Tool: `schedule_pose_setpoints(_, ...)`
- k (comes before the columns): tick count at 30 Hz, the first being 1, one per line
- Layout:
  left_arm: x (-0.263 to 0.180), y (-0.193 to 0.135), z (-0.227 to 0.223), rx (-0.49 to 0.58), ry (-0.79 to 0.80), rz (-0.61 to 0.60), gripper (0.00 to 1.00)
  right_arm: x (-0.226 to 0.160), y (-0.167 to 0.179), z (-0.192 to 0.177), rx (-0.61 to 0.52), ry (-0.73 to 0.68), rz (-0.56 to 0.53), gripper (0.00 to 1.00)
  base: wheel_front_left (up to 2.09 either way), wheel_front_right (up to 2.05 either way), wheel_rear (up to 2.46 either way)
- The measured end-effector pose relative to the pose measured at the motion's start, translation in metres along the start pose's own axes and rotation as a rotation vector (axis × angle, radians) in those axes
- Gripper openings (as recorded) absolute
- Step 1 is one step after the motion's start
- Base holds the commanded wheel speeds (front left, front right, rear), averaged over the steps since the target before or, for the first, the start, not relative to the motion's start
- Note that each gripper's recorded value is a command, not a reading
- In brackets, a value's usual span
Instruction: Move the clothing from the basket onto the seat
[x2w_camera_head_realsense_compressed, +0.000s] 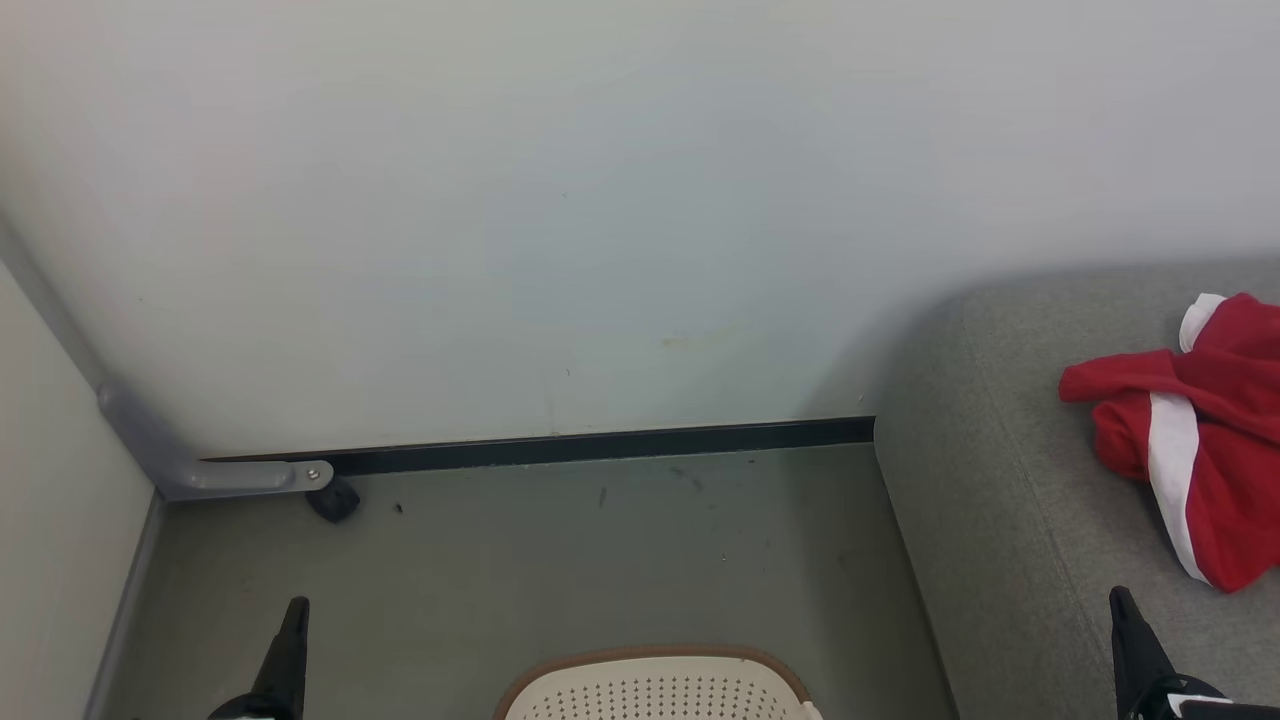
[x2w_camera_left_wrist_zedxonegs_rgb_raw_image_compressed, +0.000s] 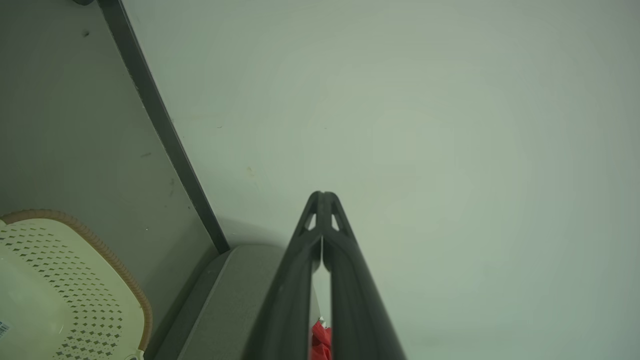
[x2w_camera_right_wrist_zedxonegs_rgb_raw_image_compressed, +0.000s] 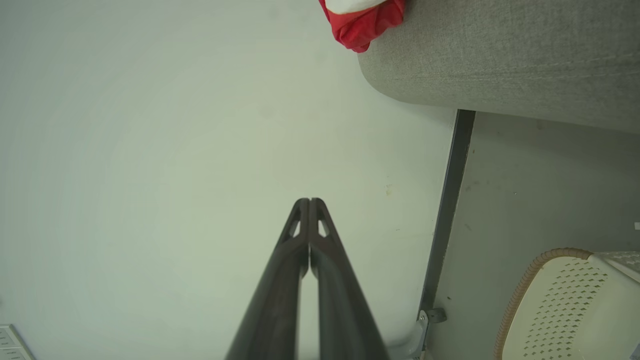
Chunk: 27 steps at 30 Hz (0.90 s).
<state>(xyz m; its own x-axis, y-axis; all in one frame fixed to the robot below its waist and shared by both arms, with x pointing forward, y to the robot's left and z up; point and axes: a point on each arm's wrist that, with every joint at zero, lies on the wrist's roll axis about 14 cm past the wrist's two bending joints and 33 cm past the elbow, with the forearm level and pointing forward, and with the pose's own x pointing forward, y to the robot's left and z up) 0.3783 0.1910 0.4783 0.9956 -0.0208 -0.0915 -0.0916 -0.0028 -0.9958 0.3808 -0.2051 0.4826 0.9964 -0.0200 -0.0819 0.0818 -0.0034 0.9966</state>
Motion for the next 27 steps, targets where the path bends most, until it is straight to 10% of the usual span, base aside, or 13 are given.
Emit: schedule_pose_setpoints(27, 0.0000, -0.0001, 0.0000, 0.000, 0.000, 0.000, 0.00, 0.0000, 0.0000, 0.0000, 0.000, 0.000, 0.000, 0.00, 0.00, 0.00, 0.00)
